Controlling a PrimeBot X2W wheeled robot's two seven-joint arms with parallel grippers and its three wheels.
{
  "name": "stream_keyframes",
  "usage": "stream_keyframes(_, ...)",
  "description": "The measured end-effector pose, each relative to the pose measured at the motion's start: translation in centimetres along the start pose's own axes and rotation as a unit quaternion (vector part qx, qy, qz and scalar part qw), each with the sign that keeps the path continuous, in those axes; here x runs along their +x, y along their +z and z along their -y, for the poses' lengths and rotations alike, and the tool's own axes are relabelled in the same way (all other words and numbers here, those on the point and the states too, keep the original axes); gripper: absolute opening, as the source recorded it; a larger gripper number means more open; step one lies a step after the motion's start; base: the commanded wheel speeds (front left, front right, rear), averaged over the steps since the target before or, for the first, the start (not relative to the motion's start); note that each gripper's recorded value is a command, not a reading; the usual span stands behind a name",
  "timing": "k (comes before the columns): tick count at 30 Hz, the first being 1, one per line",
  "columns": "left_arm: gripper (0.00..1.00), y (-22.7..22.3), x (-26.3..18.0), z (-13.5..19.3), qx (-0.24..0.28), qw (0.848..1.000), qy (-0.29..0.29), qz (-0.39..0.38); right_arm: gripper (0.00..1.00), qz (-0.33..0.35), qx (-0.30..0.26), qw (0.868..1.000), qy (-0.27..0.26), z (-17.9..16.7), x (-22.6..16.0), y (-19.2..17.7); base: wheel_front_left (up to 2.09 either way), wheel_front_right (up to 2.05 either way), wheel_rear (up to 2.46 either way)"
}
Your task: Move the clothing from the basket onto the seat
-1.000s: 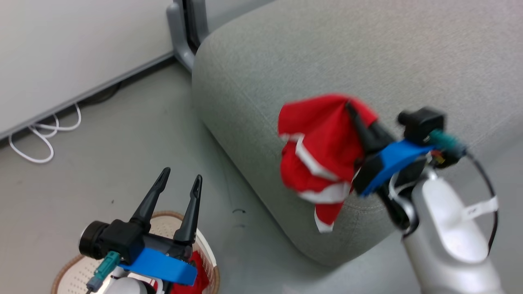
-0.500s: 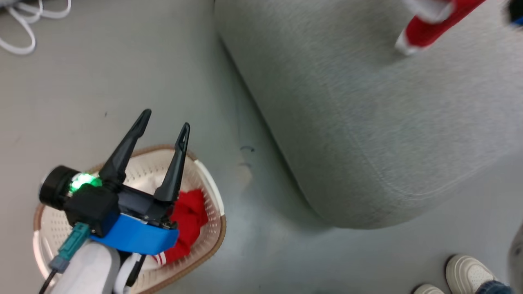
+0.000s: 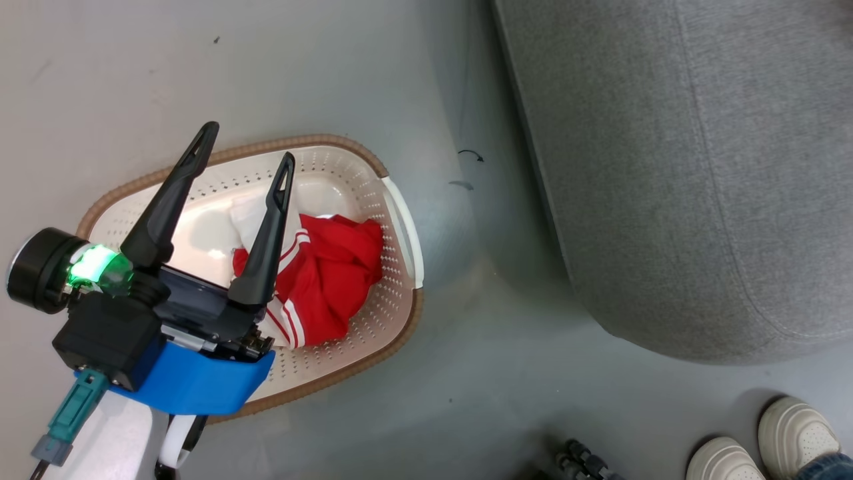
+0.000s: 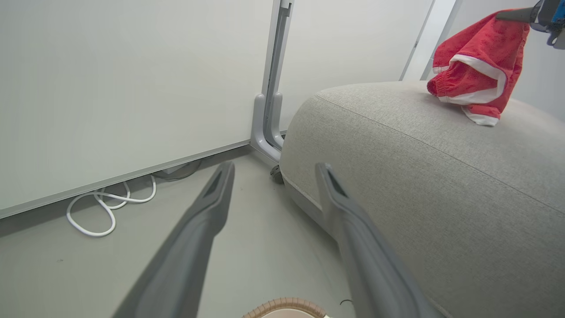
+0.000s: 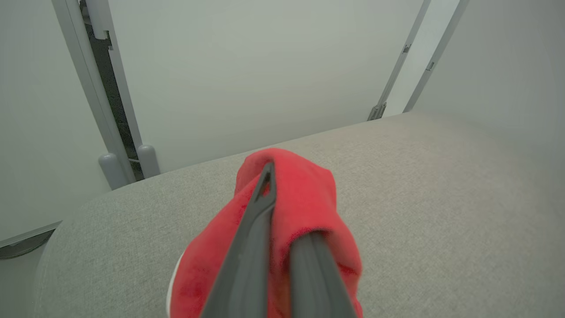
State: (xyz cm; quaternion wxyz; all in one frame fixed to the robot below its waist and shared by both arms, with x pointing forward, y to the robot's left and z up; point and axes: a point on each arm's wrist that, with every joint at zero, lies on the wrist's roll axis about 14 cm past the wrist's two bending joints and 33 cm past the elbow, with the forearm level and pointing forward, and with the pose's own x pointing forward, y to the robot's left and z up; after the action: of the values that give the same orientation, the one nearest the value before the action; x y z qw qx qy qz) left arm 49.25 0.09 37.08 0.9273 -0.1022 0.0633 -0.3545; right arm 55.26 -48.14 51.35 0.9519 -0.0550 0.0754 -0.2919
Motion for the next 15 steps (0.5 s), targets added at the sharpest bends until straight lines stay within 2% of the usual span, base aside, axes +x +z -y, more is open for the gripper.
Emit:
stream_keyframes(3,1.0,-0.5,-0.3,-0.4,-0.001,1.0,0.007,-0.005,0.02,-0.045,0.009,0.999,-0.009,0.2,-0.3,-4.2,0.0,0.0,0.0)
stream_keyframes(4,1.0,-0.5,-0.3,-0.3,-0.002,1.0,0.007,-0.005,0.17,-0.057,0.007,0.998,-0.011,0.3,-0.5,-5.2,0.0,0.0,0.0)
stream_keyframes(6,1.0,-0.4,-0.4,-0.1,-0.003,1.0,0.004,-0.006,0.71,-0.073,0.003,0.997,-0.011,0.5,-1.0,-6.6,0.0,0.0,0.0)
stream_keyframes(7,1.0,-0.3,-0.4,0.0,-0.003,1.0,0.004,-0.004,0.91,-0.078,0.002,0.997,-0.013,0.7,-1.2,-7.1,0.0,0.0,0.0)
stream_keyframes(8,1.0,-0.1,-0.5,0.0,-0.001,1.0,0.006,-0.003,1.0,-0.082,-0.004,0.997,-0.013,0.8,-1.3,-7.5,0.0,0.0,0.0)
stream_keyframes(15,1.0,1.4,-0.9,0.0,0.007,1.0,0.015,0.011,1.0,-0.098,-0.002,0.995,-0.004,0.6,-2.1,-8.1,0.0,0.0,0.0)
